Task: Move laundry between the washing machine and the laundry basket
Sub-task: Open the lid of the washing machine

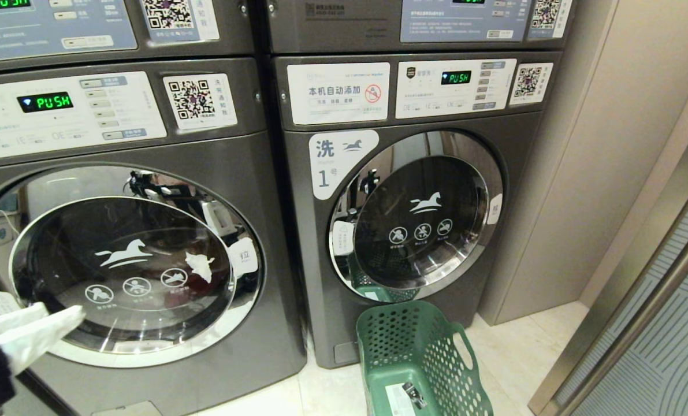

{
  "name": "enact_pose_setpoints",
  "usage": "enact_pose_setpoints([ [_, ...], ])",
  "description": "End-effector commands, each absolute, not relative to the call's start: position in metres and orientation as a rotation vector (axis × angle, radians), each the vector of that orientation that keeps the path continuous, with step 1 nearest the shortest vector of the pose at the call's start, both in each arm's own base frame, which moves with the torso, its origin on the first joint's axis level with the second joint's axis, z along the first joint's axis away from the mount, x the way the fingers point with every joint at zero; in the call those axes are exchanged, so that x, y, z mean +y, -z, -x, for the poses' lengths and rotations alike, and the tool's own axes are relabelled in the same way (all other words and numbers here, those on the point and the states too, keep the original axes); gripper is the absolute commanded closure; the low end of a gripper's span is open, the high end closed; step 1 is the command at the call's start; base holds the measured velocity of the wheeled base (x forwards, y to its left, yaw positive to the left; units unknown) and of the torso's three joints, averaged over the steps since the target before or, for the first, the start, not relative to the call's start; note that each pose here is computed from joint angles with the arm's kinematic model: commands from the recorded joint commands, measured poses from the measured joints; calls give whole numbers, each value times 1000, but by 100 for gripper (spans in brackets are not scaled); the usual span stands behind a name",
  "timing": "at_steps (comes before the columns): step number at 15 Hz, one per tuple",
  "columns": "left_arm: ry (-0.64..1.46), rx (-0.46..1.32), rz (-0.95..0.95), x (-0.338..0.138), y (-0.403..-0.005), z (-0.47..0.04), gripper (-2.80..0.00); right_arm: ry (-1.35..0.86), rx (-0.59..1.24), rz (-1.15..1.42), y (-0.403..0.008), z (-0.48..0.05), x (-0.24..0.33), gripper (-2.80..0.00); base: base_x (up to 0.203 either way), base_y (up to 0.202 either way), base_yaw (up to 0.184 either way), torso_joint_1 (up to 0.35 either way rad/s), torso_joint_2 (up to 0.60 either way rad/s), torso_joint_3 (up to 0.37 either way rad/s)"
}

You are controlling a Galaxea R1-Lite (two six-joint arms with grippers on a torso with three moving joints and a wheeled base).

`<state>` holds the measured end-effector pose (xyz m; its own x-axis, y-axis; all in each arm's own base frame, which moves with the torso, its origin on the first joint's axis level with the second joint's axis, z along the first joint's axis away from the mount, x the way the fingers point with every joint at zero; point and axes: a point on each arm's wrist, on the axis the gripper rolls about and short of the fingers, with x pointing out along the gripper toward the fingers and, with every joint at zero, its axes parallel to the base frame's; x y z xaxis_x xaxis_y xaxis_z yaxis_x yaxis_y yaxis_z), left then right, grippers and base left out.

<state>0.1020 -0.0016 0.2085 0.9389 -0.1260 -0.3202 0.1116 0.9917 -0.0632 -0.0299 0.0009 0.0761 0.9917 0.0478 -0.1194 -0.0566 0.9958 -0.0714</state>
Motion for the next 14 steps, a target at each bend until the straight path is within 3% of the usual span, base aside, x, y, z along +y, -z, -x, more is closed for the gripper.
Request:
enact_pose_setpoints([
  [1,129,518,84,0,-173,-158,-280,-54,119,76,-76,30,1,0,0,0,0,0,0,0],
  [5,187,520,144,5,-114,-247,-280,-54,119,76,-76,30,1,0,0,0,0,0,0,0],
  [9,334,324,150,7,-53,-312,-280,-54,119,76,-76,30,1,0,0,0,0,0,0,0],
  [14,443,90,97,10,-43,-367,-280,-55,119,76,-76,30,1,0,0,0,0,0,0,0],
])
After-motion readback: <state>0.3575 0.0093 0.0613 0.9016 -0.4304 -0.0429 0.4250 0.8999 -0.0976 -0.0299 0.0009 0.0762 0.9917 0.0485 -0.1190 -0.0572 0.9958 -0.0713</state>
